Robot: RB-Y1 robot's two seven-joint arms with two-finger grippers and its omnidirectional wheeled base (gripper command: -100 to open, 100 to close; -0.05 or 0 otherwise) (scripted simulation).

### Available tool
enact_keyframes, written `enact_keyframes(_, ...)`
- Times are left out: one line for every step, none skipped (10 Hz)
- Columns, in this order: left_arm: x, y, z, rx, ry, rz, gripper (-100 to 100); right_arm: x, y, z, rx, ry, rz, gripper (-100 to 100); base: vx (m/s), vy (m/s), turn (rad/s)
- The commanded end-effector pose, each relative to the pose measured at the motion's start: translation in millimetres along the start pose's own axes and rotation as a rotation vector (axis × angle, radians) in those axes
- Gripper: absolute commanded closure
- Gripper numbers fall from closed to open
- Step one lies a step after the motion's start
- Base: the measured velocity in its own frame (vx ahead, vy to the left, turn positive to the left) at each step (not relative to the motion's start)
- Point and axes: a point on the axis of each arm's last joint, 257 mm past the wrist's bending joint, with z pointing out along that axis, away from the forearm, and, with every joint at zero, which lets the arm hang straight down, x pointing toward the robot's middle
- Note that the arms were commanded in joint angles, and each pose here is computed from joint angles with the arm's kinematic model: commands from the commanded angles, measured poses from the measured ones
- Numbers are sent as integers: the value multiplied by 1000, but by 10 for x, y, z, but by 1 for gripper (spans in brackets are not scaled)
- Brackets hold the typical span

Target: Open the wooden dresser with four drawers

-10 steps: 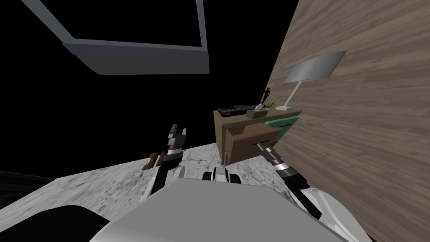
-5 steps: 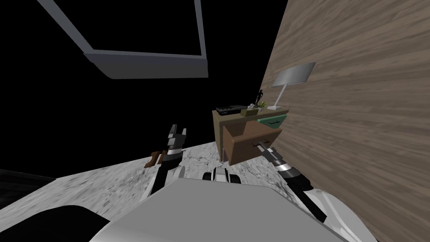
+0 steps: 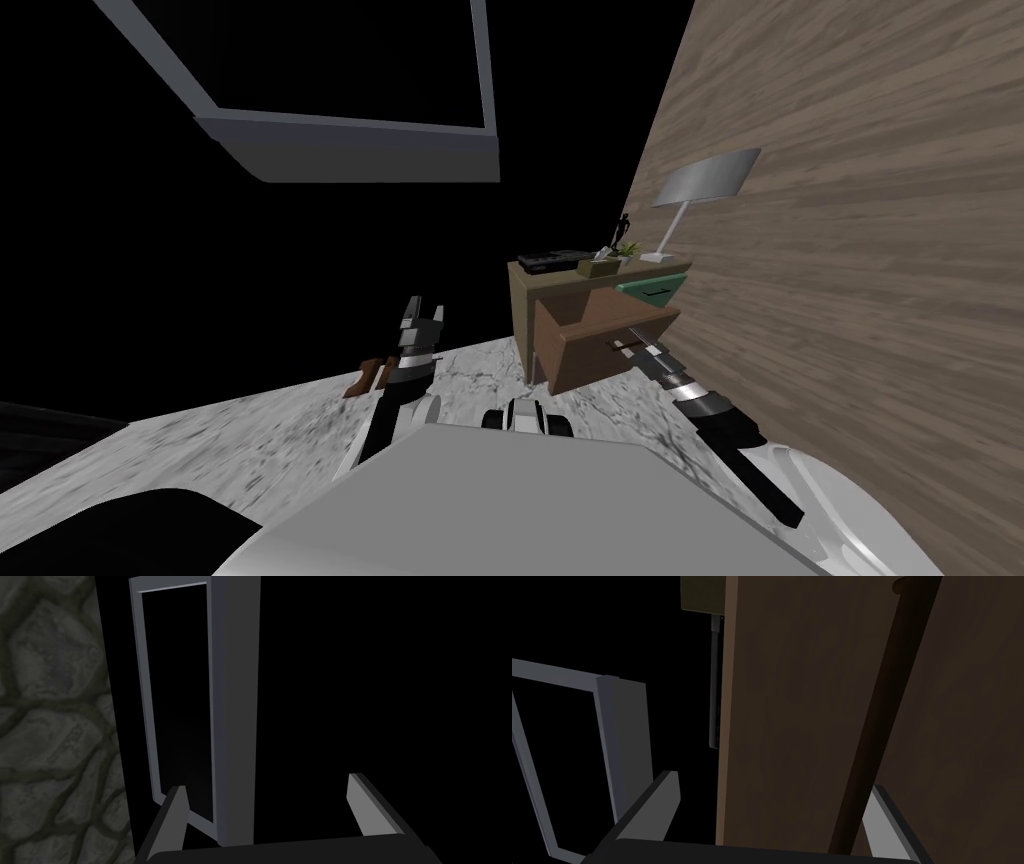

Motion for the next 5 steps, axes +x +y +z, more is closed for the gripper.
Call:
enact_keyframes(0,0,0,0,0,0,0,84,-132,29,3,0,5,-100,-10,29,2)
enact_keyframes(0,0,0,0,0,0,0,117,-184,39,4,0,6,-100,-13,33,8)
enact_keyframes(0,0,0,0,0,0,0,85,-129,24,-2,0,8,-100,-3,12,-2)
enact_keyframes(0,0,0,0,0,0,0,94,-126,20,-4,1,11,0,0,0,0)
enact_keyframes(0,0,0,0,0,0,0,94,-118,16,-5,2,12,0,0,0,0)
